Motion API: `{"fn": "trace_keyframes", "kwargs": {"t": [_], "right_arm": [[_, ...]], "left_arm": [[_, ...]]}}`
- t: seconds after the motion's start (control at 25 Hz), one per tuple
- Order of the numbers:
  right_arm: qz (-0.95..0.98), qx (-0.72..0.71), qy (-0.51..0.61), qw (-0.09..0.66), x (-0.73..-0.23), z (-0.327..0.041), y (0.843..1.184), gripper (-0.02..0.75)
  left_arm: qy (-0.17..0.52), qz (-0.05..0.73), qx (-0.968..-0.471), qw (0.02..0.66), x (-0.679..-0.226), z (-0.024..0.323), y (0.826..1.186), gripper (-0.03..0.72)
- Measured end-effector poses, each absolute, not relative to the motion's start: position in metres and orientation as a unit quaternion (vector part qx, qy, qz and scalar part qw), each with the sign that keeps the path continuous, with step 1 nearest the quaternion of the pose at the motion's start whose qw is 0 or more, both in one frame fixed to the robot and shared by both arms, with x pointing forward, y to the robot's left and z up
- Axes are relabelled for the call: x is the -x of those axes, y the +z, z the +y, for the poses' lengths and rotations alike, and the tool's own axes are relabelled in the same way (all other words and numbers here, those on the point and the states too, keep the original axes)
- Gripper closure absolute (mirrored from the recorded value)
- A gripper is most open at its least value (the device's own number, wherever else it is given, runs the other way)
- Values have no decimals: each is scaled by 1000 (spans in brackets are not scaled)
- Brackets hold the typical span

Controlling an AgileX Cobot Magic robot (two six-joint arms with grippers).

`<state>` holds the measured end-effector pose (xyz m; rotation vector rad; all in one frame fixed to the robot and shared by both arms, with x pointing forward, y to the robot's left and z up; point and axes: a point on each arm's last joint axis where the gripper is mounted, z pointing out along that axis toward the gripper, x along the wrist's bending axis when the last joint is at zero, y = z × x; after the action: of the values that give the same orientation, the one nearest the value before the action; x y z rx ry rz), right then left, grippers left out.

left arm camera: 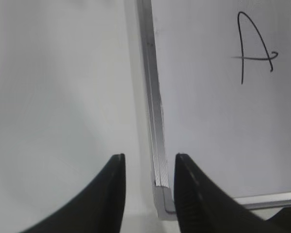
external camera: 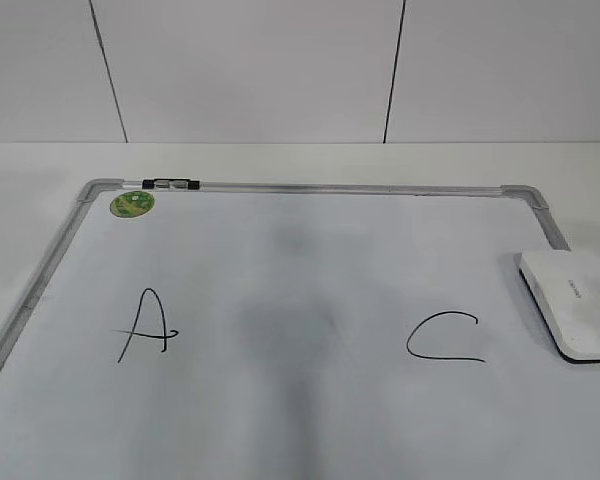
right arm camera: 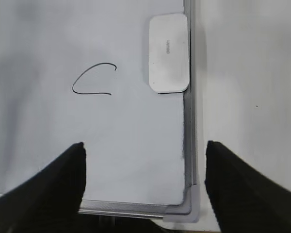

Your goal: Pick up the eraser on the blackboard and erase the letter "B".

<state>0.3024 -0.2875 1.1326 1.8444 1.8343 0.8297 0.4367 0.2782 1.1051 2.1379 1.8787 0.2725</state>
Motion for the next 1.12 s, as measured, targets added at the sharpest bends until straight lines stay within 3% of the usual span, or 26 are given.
{"fn": "trace_keyframes", "kwargs": {"t": [0.24,0.72,0.88,1.12], "right_arm": [[634,-634,351,269,-253,-290,1108,151],[662,-598,334,304,-231,-292,1048,152],[660,-596,329,317,-230,-294,1049,152],[658,-596,328,322,-234,-295,1043,153]], "left_arm": [[159,630,-732,206,-363,285,1109,452],[291,574,-677,357,-240,294,1079,453],[314,561,-664,382,-225,296,1059,453],[323,558,-658,389,-230,296,1056,453]]}}
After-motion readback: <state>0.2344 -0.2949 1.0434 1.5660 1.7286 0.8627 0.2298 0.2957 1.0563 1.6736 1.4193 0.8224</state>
